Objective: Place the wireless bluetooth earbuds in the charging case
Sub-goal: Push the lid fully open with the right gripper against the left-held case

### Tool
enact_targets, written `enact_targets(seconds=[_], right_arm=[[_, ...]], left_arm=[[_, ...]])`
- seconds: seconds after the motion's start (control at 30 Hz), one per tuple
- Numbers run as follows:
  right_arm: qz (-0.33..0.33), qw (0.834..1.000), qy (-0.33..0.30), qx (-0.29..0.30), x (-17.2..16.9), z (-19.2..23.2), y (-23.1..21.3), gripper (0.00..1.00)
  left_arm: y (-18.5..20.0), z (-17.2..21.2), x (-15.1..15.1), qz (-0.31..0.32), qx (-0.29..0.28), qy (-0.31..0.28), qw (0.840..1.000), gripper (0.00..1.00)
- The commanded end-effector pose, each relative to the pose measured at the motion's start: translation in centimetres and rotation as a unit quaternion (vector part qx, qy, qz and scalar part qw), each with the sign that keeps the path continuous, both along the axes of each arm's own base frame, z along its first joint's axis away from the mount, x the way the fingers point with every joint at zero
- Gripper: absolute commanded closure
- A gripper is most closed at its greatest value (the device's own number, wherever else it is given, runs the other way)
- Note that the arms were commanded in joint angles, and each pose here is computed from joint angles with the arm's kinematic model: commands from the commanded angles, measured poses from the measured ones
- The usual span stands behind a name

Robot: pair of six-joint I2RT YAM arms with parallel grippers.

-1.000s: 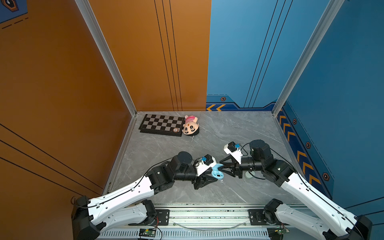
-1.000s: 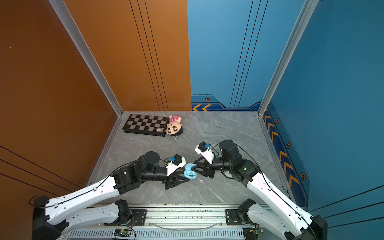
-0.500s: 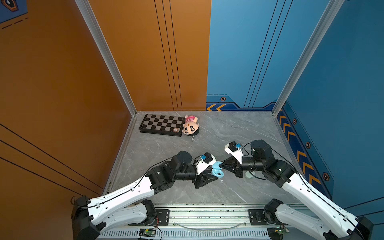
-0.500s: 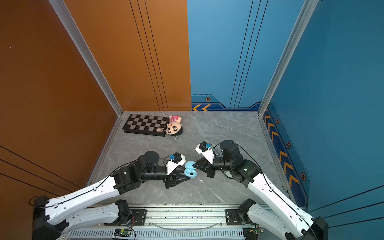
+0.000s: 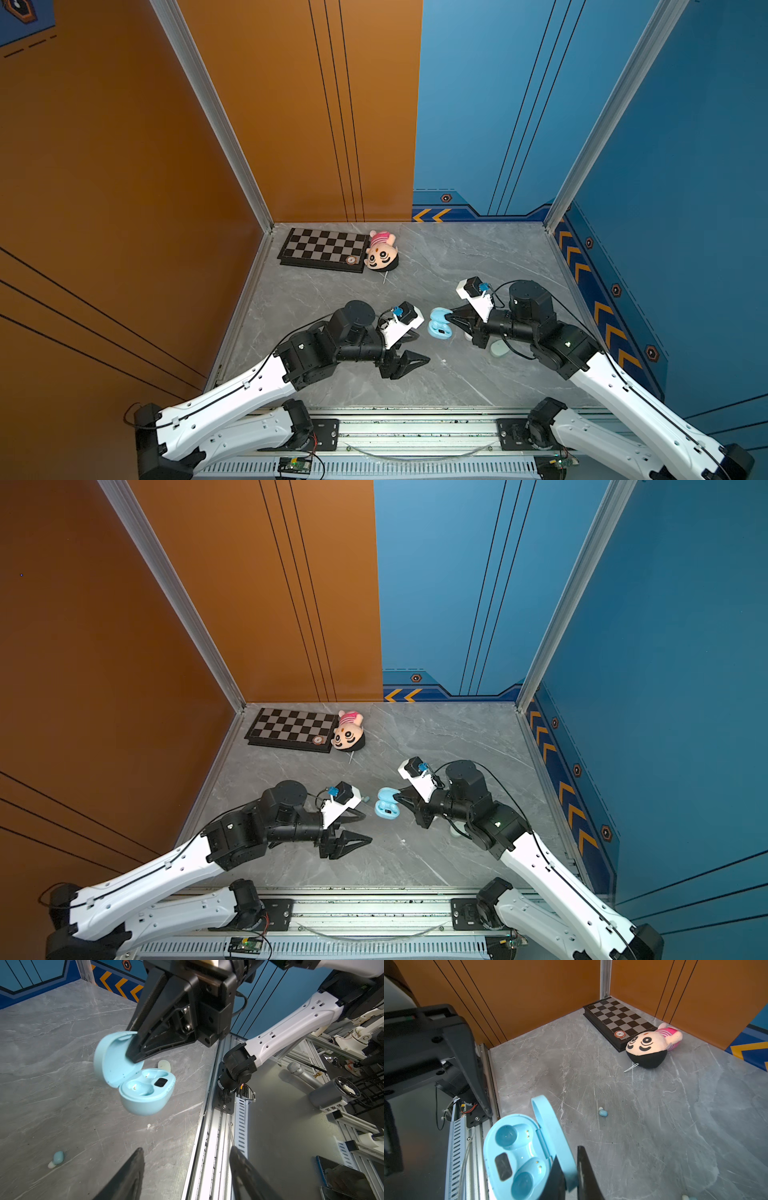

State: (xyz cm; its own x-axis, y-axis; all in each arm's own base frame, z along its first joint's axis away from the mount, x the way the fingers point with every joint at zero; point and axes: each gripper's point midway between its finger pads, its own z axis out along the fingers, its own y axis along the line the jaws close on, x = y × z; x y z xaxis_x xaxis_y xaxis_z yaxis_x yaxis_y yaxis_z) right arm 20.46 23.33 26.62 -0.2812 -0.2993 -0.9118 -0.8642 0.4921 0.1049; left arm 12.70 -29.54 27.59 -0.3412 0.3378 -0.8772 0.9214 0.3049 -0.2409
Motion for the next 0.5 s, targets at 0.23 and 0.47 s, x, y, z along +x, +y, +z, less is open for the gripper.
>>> enact_targets(seconds=[0.23, 0.47], right_arm=[[-0.008, 0.998, -0.058, -0.005, 0.0, 1.4, 0.1, 1.0], [-0.001, 0.998, -0.065, -0.001, -0.4, 1.5, 0.7, 1.0]], left_arm=[[1.0, 4.0, 4.5, 0.099, 0.027, -0.084, 0.991, 0.37], [-1.9, 4.1, 5.3, 0.078, 0.036, -0.093, 0.992, 0.41]])
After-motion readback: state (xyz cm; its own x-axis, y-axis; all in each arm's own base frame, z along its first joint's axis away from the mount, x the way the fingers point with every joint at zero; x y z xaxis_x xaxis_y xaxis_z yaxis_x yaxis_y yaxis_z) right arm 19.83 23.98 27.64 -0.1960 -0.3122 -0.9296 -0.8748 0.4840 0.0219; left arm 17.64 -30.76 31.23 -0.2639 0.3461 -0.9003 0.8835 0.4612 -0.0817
